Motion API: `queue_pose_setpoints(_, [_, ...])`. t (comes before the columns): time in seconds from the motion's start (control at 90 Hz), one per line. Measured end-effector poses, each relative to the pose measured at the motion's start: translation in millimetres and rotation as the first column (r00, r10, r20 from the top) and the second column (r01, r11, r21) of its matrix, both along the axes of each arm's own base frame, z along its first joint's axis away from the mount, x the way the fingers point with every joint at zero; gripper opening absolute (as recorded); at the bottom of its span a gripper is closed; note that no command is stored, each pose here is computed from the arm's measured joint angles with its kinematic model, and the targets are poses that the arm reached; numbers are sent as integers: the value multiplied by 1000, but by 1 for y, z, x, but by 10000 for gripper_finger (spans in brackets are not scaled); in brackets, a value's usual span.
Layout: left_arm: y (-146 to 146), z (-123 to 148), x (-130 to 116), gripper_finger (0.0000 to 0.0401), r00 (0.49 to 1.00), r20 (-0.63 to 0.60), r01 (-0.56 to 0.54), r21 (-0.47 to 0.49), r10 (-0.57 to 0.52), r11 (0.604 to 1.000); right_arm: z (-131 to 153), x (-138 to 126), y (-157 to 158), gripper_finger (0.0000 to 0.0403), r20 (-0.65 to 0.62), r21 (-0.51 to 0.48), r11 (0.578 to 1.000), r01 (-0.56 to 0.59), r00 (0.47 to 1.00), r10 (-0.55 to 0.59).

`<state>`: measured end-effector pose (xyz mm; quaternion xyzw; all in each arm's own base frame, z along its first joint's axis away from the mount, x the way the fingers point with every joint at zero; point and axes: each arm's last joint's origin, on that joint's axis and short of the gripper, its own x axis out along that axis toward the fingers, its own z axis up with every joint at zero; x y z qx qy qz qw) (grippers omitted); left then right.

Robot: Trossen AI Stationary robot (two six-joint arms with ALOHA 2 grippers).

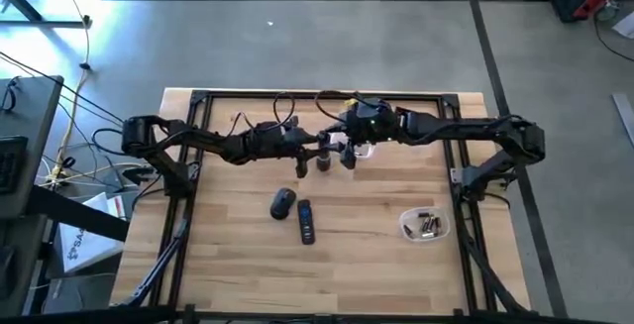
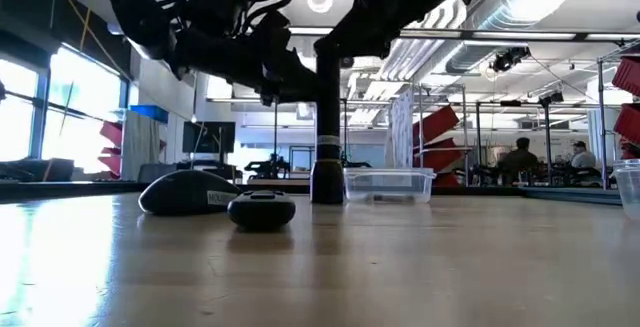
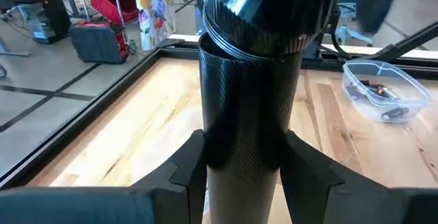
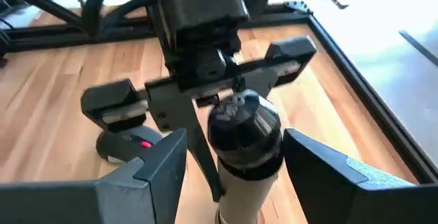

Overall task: Insert battery
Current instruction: Close the flashlight battery compartment

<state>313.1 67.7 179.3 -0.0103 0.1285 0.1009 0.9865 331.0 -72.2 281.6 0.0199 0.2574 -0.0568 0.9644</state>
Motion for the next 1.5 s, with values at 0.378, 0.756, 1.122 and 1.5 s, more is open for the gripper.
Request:
queue_pose_setpoints(0.378, [0, -1, 0, 116, 1000, -3, 4, -1, -4, 1000, 19, 2, 1, 209, -39, -162, 983, -89, 996, 84])
queue_pose_setpoints(0.756, [-1, -1, 0, 116, 1000, -2, 9, 0, -9, 1000, 11, 19, -3, 209, -67, -238, 953, -189, 982, 178])
queue_pose_setpoints(1.122, [-1, -1, 0, 116, 1000, -2, 9, 0, -9, 1000, 10, 24, -4, 209, -26, -217, 962, -163, 987, 162])
queue_pose_setpoints(1.5, [-1, -1, 0, 116, 1000, -3, 8, 0, -8, 1000, 5, 22, -9, 147, -56, -187, 973, -136, 990, 128])
